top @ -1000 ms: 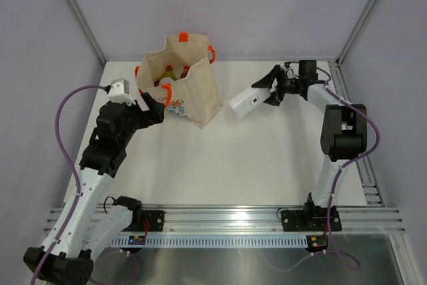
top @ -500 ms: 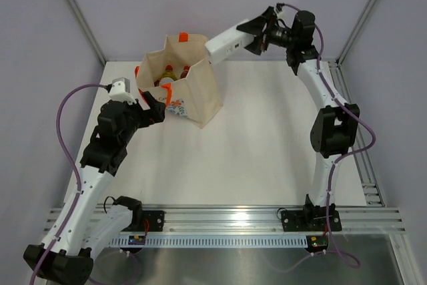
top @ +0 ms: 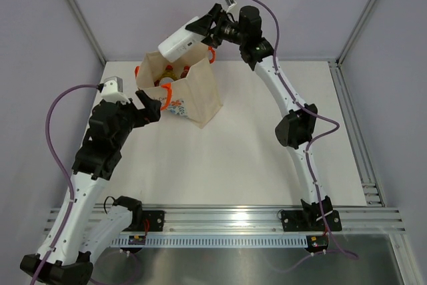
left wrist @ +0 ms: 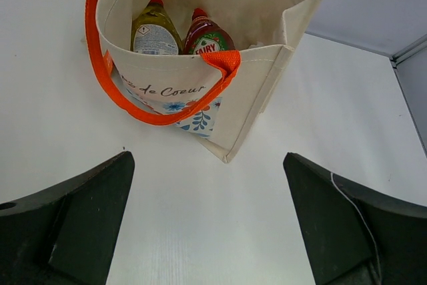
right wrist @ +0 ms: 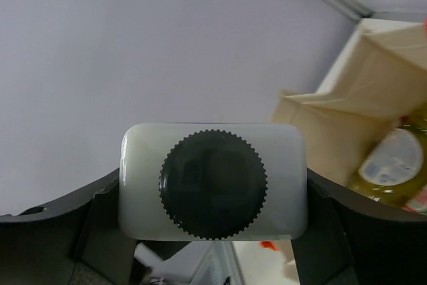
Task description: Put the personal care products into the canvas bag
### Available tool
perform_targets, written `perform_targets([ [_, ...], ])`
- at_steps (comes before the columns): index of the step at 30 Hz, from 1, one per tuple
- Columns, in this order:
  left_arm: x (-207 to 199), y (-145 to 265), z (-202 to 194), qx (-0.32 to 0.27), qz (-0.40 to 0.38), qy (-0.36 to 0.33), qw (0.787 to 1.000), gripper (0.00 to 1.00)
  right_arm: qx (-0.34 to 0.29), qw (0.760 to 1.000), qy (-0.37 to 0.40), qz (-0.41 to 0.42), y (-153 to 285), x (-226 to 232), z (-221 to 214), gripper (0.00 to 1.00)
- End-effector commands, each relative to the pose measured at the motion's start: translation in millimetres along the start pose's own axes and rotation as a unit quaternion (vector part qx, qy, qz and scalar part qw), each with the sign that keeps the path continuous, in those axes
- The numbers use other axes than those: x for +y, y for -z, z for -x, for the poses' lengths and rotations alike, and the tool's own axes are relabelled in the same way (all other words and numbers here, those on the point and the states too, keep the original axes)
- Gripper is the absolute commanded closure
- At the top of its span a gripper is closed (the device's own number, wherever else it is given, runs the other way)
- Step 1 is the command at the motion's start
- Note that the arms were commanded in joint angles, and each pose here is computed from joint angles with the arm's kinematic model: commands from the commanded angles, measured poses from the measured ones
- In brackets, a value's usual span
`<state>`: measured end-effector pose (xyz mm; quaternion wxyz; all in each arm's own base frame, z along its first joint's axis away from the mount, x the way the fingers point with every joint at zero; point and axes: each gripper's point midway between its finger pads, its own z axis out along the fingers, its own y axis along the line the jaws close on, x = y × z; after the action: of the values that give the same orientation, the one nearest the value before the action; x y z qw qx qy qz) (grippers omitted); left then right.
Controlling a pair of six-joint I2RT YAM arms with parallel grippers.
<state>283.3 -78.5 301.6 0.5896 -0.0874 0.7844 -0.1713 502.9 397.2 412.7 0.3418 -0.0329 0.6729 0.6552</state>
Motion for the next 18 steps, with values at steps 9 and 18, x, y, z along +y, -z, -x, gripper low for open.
perform_targets([
  [9, 1.0, 7.5, 11.5, -0.027, 0.006, 0.005, 1.0, 0.01, -0.07, 0.937, 0.339, -0.048, -4.8, -6.3, 24.2, 1.0],
  [18, -0.9, -0.7, 9.4, -0.025, -0.004, -0.017, 1.0, 0.01, 0.009, 0.888, 0.456, -0.055, 0.3, 5.9, -13.8, 0.15],
])
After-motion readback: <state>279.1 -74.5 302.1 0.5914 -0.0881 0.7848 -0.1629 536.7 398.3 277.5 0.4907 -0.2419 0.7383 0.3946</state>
